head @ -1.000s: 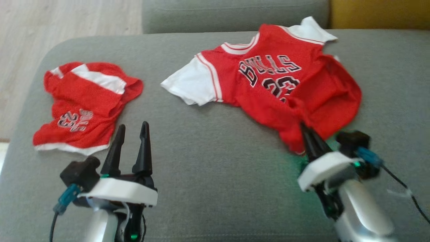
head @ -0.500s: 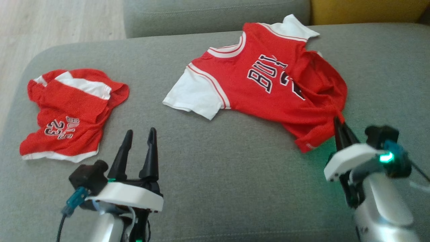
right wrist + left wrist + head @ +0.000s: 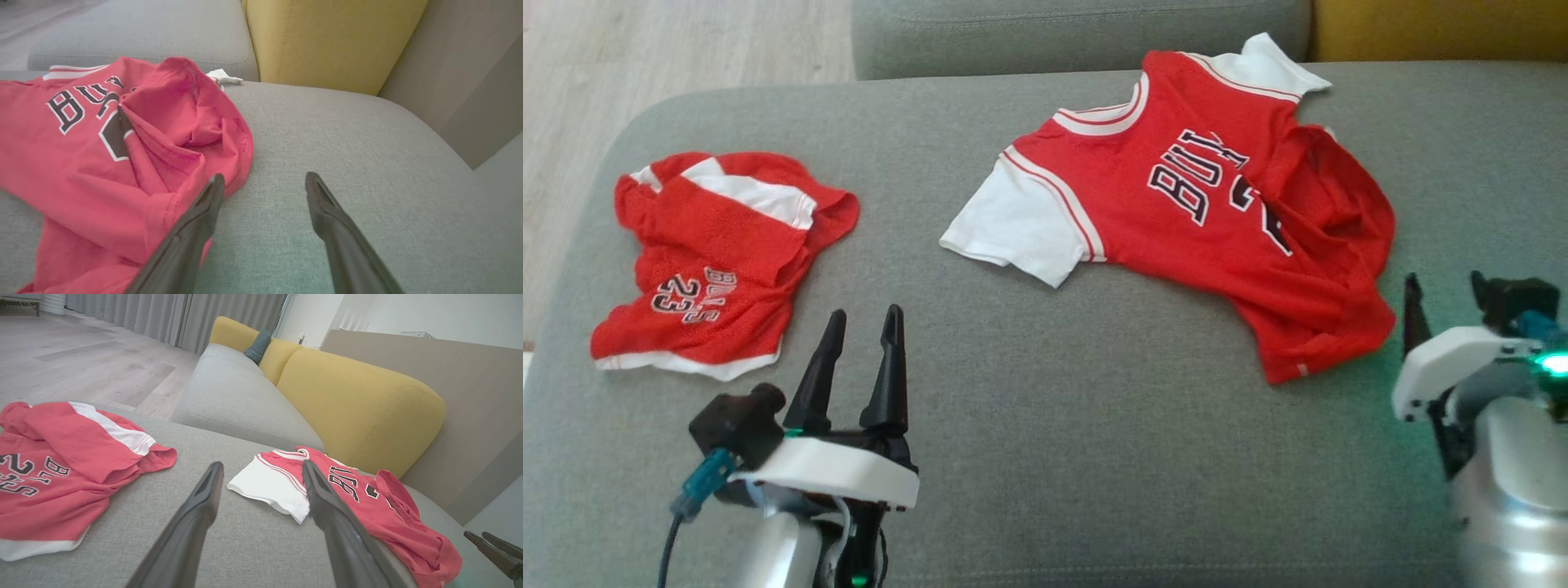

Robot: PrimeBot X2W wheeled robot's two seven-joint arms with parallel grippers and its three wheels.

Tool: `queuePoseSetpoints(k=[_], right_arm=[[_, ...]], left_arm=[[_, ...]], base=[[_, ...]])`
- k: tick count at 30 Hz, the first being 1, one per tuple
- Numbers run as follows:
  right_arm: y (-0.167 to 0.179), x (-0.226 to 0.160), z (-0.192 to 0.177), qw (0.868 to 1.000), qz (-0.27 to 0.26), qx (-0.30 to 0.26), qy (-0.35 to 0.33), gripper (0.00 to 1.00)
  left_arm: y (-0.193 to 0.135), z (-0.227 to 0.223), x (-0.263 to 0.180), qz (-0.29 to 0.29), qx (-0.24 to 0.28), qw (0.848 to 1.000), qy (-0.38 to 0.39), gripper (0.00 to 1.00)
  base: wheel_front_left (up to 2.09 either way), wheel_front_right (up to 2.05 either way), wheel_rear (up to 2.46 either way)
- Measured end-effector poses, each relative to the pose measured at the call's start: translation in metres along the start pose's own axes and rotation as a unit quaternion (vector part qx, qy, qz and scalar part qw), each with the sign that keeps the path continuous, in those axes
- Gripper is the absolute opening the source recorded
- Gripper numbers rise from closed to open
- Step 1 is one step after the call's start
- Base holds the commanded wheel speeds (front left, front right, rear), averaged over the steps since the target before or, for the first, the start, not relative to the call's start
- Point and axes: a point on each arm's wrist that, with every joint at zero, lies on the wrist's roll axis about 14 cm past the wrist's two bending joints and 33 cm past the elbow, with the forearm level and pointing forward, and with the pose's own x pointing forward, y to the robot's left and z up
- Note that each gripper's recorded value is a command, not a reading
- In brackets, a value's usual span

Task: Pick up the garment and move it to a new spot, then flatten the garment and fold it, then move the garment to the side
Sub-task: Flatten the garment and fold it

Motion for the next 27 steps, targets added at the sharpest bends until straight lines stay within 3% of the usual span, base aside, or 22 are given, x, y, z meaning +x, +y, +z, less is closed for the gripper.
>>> queuePoseSetpoints(k=[8,17,27], right_arm=[[-0.004,-0.023,0.021,0.993,-0.025,0.066,-0.095,1.0],[0.032,-0.073,-0.008,0.978,0.02,0.175,-0.113,1.0],[0.038,-0.078,0.004,0.975,0.032,0.174,-0.138,1.0]], left_arm=[[-0.01,0.002,0.009,-0.014,-0.001,1.0,-0.004,1.0],[-0.017,0.01,0.014,-0.026,0.002,1.0,-0.017,1.0],[-0.019,-0.022,0.019,-0.031,0.006,0.999,0.031,1.0]], base=[[0.0,0.0,0.0],[0.0,0.0,0.0],[0.0,0.0,0.0]])
